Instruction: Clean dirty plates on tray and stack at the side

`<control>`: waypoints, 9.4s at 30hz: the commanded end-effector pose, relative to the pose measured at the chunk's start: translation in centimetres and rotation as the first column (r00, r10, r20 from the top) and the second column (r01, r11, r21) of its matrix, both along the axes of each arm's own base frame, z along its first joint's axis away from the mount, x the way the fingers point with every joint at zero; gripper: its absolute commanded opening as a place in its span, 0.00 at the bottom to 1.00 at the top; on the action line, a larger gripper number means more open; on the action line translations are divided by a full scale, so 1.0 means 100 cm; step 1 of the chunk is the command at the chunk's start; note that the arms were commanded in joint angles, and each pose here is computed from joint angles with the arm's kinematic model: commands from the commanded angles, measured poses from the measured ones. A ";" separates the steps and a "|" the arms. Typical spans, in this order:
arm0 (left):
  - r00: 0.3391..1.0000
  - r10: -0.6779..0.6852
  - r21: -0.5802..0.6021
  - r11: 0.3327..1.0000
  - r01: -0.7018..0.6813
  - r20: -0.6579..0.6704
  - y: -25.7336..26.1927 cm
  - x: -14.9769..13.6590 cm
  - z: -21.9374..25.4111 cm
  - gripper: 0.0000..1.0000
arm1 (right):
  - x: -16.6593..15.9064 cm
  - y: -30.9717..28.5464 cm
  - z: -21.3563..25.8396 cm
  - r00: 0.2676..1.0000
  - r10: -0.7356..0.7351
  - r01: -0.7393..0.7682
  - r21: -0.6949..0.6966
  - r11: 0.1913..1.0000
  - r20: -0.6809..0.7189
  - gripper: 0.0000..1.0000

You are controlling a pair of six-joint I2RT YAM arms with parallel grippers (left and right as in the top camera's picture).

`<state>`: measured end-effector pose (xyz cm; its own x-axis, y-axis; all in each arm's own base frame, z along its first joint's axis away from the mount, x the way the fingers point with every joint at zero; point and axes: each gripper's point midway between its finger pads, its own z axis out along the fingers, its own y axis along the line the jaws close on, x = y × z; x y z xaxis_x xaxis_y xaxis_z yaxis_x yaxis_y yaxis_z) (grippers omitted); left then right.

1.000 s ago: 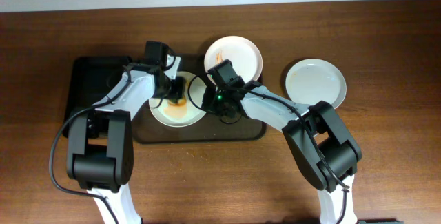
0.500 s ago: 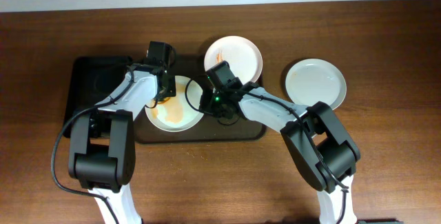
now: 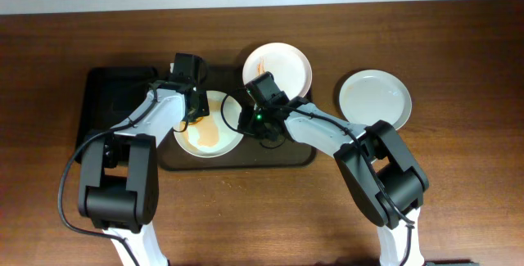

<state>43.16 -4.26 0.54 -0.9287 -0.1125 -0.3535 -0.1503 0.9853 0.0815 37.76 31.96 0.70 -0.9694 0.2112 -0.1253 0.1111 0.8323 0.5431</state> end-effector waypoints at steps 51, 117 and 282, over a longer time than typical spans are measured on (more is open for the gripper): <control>0.991 -0.126 0.054 0.991 0.123 0.055 -0.022 0.035 0.017 0.01 | -0.008 -0.003 -0.012 0.999 0.035 -0.035 -0.011 0.999 -0.030 0.04; 0.982 -0.139 -0.198 0.974 0.112 -0.130 0.022 0.015 0.084 0.01 | -0.031 -0.074 0.294 0.600 0.508 0.606 -0.766 0.215 0.617 0.04; 0.983 -0.173 -0.260 0.954 0.151 -0.066 0.003 0.029 0.085 0.00 | 0.050 -0.075 -0.017 0.985 0.048 -0.087 -0.238 0.967 -0.164 0.04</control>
